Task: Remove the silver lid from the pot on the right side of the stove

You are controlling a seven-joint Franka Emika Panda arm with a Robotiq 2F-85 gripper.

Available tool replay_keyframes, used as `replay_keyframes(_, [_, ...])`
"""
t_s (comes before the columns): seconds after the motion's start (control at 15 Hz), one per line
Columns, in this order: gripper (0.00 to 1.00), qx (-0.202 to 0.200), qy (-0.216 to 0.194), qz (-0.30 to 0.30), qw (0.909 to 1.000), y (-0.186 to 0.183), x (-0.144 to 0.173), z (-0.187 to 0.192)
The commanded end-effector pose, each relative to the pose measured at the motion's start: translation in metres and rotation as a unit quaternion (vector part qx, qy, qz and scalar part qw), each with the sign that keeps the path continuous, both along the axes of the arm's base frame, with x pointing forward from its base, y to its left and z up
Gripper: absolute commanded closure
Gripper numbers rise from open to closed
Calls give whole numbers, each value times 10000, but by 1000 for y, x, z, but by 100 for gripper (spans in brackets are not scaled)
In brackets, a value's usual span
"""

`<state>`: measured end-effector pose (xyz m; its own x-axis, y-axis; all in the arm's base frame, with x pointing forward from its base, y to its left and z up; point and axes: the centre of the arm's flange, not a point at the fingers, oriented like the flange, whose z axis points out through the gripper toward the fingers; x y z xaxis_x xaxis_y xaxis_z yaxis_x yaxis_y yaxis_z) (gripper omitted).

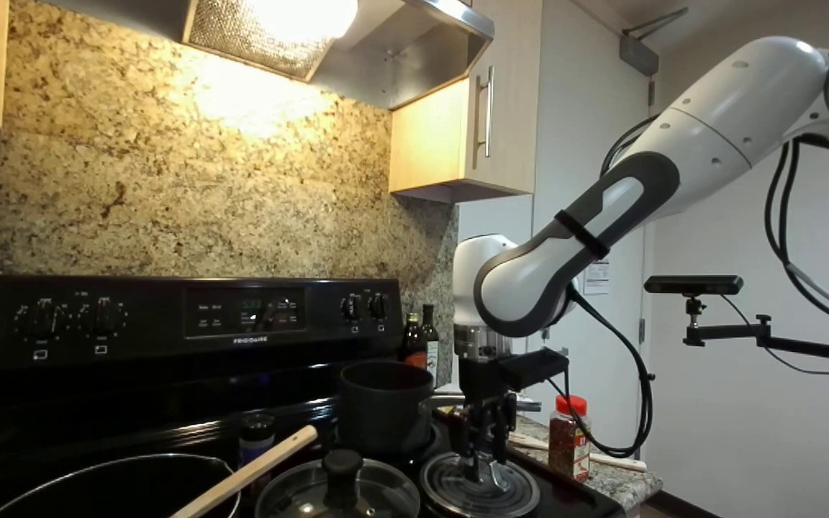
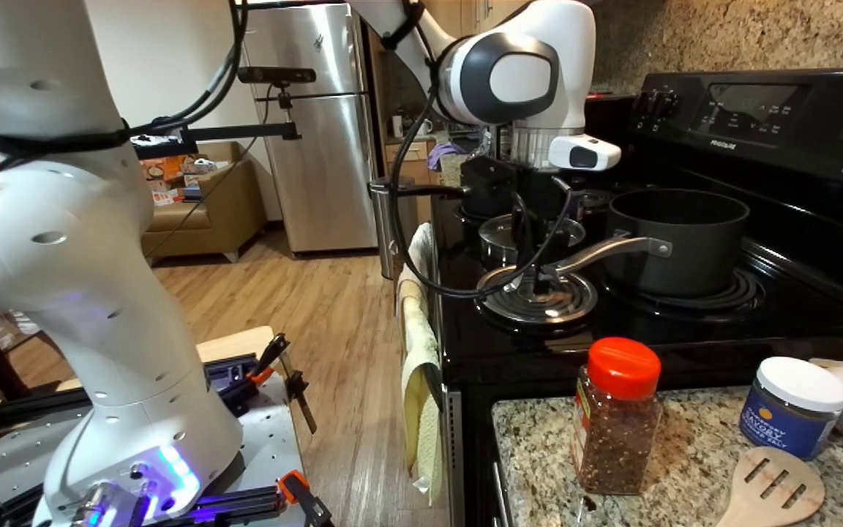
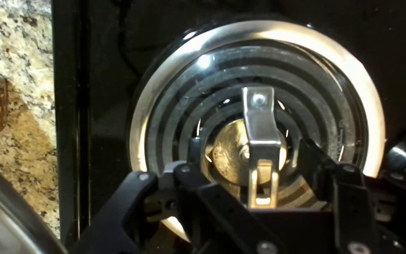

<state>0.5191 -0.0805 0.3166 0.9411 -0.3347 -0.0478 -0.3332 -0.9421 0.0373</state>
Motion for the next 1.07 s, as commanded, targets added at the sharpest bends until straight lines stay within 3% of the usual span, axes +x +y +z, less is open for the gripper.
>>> replay_keyframes(0.0, [1, -60, -136, -4, 9999, 15, -19, 22])
replay_keyframes(0.47, [0, -161, -482, 358, 9981, 45, -42, 78])
replay_keyframes(0.8, [0, -28, -718, 95, 9974, 34, -53, 148])
replay_keyframes(1.0, [0, -36, -641, 61, 9979, 26, -59, 181])
